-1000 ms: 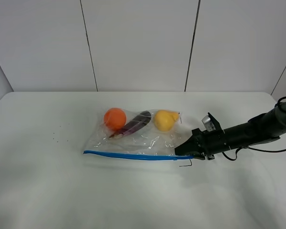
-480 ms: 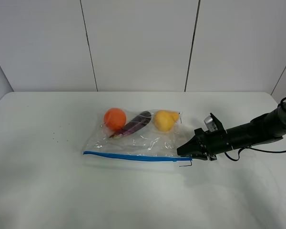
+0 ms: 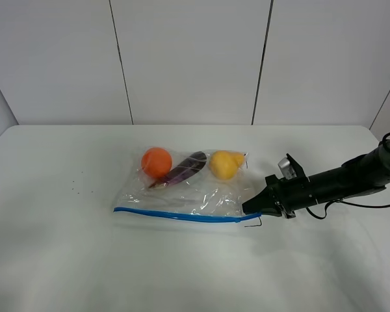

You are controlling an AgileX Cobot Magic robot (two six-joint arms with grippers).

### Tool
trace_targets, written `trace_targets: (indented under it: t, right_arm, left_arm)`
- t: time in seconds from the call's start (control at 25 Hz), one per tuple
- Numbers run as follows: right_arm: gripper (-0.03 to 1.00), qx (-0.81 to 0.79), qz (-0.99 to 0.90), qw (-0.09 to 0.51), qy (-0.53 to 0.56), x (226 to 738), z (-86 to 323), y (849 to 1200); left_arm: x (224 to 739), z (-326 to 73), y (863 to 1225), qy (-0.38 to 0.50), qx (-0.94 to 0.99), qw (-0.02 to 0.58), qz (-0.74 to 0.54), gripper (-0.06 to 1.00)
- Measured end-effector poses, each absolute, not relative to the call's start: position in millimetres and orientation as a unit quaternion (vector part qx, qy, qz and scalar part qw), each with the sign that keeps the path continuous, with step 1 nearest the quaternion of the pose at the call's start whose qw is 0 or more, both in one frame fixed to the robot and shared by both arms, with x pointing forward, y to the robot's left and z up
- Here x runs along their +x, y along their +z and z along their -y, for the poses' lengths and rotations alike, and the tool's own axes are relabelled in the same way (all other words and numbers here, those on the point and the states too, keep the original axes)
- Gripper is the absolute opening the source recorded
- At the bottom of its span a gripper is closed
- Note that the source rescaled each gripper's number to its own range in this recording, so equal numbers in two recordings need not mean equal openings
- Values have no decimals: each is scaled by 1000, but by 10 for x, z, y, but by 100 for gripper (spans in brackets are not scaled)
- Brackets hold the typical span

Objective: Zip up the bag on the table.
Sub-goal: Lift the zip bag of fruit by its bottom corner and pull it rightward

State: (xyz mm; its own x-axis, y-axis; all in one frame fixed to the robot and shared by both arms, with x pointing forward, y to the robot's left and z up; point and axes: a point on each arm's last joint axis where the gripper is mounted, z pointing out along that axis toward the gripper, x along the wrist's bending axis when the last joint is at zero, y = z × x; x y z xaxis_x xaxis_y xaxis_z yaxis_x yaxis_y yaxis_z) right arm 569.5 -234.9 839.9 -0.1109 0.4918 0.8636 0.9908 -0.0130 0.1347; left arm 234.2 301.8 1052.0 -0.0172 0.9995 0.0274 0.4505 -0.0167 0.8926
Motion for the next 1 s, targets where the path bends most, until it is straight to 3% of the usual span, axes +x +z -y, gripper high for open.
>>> trace_targets:
  t: [0.64,1.0]
  right_arm:
    - [0,-634,520,382,-426,5817,2301,8580]
    - [0,-646,488,376,-452,5873,2303,8989]
  left_arm:
    - [2342,-3018,10520,382,602,359,-602,100]
    - [2342,-3018,10520,382,602,359,-602,100]
